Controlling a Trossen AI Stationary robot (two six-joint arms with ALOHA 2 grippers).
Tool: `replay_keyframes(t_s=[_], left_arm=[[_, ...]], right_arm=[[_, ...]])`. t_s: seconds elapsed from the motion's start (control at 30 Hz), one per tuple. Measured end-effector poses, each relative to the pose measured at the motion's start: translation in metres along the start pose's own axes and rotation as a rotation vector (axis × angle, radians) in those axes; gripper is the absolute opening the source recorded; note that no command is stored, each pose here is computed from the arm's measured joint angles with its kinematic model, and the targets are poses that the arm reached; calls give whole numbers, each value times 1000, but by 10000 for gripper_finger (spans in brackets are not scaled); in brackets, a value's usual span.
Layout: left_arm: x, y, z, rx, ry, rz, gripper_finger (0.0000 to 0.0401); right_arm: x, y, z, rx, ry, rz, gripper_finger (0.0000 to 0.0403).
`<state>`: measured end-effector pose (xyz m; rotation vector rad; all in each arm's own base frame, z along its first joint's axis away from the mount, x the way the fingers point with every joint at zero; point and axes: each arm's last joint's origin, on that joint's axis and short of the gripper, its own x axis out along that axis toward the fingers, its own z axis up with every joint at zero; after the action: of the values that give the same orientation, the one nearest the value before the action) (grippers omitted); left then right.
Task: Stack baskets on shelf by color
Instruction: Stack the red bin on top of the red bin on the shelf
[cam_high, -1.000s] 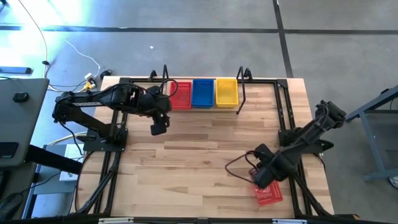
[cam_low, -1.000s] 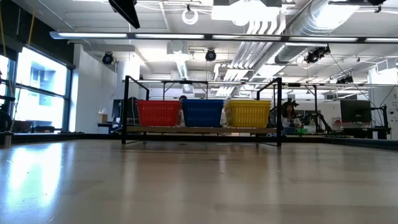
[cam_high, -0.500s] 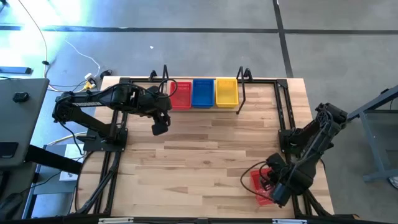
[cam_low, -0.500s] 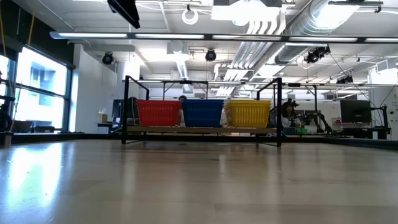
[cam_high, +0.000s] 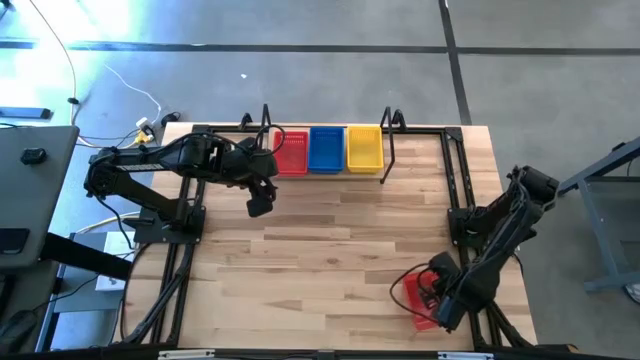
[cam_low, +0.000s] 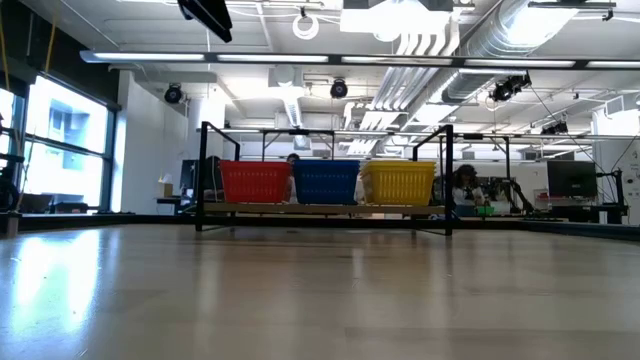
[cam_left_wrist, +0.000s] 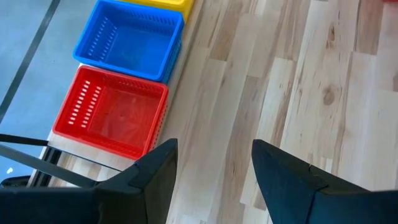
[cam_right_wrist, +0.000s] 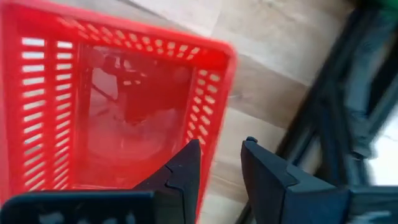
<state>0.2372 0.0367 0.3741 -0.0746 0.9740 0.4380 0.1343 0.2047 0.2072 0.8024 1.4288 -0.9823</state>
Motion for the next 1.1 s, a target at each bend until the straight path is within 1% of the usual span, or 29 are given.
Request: replay_keyframes(t_s=[0.07, 0.2, 0.3, 0.4, 0.53, 0.57, 0.67, 0.77, 0.9, 1.1], left_arm=[[0, 0, 0, 0, 0, 0, 196], [0, 0, 0, 1, 0, 0, 196], [0, 0, 0, 0, 0, 0, 196], [0, 0, 0, 2, 0, 0, 196], [0, 0, 0, 0, 0, 0, 196], [0, 0, 0, 1, 0, -1, 196], [-1, -2, 0, 7, -3, -5, 196], [-2, -6, 0, 17, -12, -16, 196], [-4, -14, 1, 36, -42, -39, 196], [-8, -28, 5, 61, -114, -85, 195]], right_arm=[[8, 1, 0, 0, 15, 18, 103], [23, -1, 1, 24, 52, 3, 103], [30, -1, 1, 25, 83, 12, 100], [34, 0, 2, 42, 97, 20, 74], [33, 4, 4, 80, 105, 37, 14], [33, 5, 6, 91, 108, 43, 8], [33, 11, 11, 119, 119, 67, 14], [28, 19, 18, 148, 83, 129, 4], [13, 33, 32, 188, 8, 218, 3], [-14, 51, 61, 203, -99, 298, 1]])
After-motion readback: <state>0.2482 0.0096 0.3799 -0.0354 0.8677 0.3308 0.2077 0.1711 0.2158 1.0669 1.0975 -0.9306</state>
